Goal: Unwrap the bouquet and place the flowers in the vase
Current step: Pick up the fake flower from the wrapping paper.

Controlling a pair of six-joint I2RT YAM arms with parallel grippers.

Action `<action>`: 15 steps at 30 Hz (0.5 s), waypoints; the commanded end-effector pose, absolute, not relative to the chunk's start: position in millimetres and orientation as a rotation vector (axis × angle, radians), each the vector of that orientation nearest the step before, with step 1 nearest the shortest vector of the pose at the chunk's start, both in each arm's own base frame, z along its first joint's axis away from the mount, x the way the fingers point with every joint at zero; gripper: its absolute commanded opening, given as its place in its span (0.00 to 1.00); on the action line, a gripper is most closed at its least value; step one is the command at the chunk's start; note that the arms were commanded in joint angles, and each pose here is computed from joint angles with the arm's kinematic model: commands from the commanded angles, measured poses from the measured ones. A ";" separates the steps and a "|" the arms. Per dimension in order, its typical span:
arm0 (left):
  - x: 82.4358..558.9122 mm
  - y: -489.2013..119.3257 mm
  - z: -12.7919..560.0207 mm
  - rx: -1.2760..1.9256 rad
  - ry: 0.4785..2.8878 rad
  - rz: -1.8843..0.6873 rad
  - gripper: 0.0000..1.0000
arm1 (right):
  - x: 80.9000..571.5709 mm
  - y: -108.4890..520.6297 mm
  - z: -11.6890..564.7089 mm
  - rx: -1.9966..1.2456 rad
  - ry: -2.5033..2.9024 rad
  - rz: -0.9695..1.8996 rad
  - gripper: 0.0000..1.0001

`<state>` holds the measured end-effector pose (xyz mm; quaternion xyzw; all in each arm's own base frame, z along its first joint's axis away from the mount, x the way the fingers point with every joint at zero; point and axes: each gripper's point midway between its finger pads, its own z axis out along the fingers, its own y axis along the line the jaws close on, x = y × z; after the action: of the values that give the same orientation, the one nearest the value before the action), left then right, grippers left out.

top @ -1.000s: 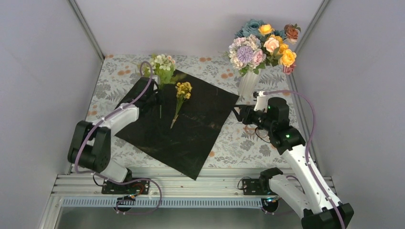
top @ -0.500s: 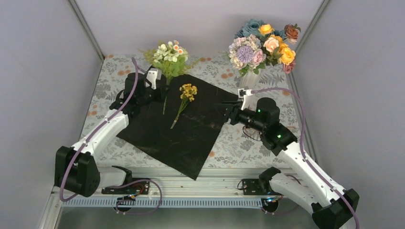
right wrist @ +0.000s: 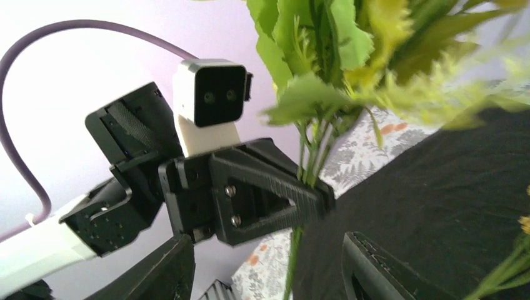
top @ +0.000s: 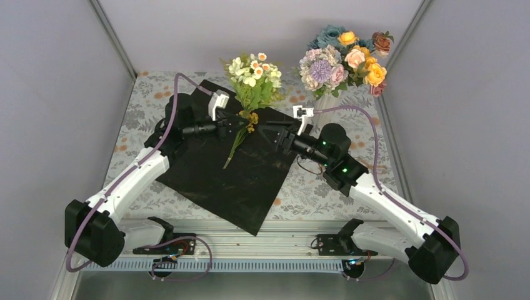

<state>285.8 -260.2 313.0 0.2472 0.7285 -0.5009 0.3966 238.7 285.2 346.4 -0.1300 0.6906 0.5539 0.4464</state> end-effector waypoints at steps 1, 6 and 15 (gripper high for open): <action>262.5 -274.7 352.6 0.743 1.708 -1.347 0.02 | 239.7 295.4 395.5 -0.290 1.576 1.436 0.60; 250.7 -286.3 357.5 0.803 1.679 -1.376 0.02 | 247.3 303.9 396.3 -0.258 1.595 1.451 0.60; 237.6 -297.7 357.6 0.871 1.662 -1.400 0.02 | 256.2 300.3 389.7 -0.178 1.626 1.421 0.53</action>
<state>251.0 -290.8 333.3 0.3036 0.6923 -0.5380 0.3729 253.8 305.2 371.6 -0.0950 0.6770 0.5766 0.4475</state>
